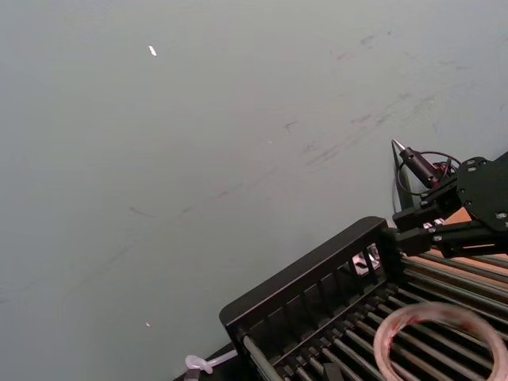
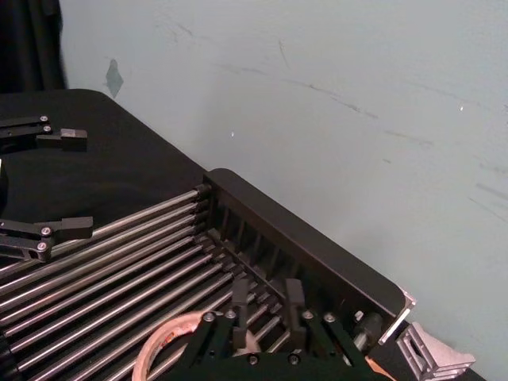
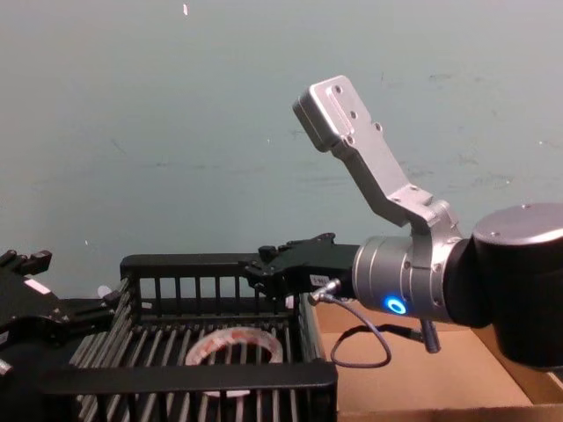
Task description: Pick up the white tape and place it into the black box , Pick up the silver tape and place it into the brown box.
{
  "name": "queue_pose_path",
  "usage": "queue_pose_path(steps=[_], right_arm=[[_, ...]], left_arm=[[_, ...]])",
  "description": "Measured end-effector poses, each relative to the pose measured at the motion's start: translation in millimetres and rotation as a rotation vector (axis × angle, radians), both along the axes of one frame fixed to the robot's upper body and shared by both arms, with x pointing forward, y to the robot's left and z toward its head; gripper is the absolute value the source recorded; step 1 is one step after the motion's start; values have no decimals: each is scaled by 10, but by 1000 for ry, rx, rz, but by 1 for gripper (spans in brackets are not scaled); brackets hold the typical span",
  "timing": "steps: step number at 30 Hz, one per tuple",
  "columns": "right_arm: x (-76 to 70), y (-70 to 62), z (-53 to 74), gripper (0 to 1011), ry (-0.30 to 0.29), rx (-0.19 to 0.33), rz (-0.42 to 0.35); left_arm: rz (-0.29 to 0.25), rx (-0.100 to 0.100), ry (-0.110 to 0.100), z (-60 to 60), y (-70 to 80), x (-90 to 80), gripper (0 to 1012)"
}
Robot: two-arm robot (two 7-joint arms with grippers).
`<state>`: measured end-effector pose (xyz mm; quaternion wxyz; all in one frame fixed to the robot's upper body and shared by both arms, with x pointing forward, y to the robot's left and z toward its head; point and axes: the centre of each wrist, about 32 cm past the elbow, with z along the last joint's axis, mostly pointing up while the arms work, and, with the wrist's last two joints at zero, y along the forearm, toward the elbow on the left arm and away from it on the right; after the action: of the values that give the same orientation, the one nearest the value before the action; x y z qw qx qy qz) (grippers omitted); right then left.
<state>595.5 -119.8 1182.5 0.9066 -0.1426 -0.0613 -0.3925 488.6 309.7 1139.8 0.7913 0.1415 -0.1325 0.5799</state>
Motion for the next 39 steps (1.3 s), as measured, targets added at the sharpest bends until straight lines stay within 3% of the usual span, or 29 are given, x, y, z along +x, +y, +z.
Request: queue_pose_path(steps=[22, 25, 39], right_arm=[[0, 0, 3, 948, 0, 2, 0], [0, 0, 3, 1002, 0, 3, 0], [-20, -42, 27, 1000, -1, 22, -5]], left_arm=[[0, 0, 0, 0, 0, 0, 1001], [0, 0, 0, 0, 0, 0, 1001], [0, 0, 0, 0, 0, 0, 1001]])
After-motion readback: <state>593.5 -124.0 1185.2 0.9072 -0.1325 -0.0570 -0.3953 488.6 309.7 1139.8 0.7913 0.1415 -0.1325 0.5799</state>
